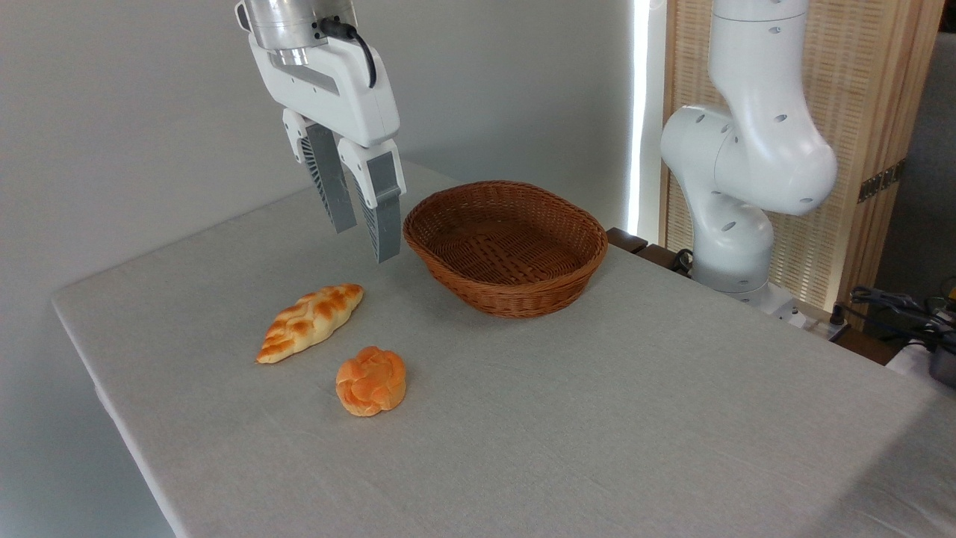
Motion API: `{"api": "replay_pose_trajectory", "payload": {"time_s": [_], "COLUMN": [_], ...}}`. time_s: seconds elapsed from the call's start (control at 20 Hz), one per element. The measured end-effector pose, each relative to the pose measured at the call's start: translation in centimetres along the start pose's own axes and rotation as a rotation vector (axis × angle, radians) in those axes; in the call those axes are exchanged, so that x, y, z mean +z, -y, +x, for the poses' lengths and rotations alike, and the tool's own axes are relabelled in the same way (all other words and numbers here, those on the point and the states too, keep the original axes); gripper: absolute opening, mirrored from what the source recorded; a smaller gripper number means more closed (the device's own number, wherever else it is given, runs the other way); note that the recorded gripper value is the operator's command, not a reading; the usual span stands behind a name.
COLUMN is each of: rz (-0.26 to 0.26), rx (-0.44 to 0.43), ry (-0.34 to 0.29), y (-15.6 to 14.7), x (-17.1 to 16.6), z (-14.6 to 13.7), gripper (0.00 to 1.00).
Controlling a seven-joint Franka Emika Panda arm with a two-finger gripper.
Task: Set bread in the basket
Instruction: 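Lower the open gripper down onto the round orange bun, then close the gripper fingers around the round orange bun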
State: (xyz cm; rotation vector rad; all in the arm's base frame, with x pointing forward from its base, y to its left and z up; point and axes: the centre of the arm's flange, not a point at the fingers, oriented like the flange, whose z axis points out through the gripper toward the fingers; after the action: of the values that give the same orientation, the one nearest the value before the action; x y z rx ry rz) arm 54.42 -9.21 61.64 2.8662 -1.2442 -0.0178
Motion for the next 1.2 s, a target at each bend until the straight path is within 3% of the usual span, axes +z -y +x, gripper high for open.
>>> {"api": "replay_pose_trajectory", "payload": {"time_s": [0.55, 0.85, 1.2], "rz": [-0.003, 0.032, 0.111], "rx": [-0.001, 0.043, 0.079], "ry": [0.004, -0.041, -0.035], "y": [0.2, -1.0, -1.0], "x": [1.7, 8.5, 15.2], "z": [0.3, 2.7, 2.3], "gripper": [1.0, 1.0, 1.0]}}
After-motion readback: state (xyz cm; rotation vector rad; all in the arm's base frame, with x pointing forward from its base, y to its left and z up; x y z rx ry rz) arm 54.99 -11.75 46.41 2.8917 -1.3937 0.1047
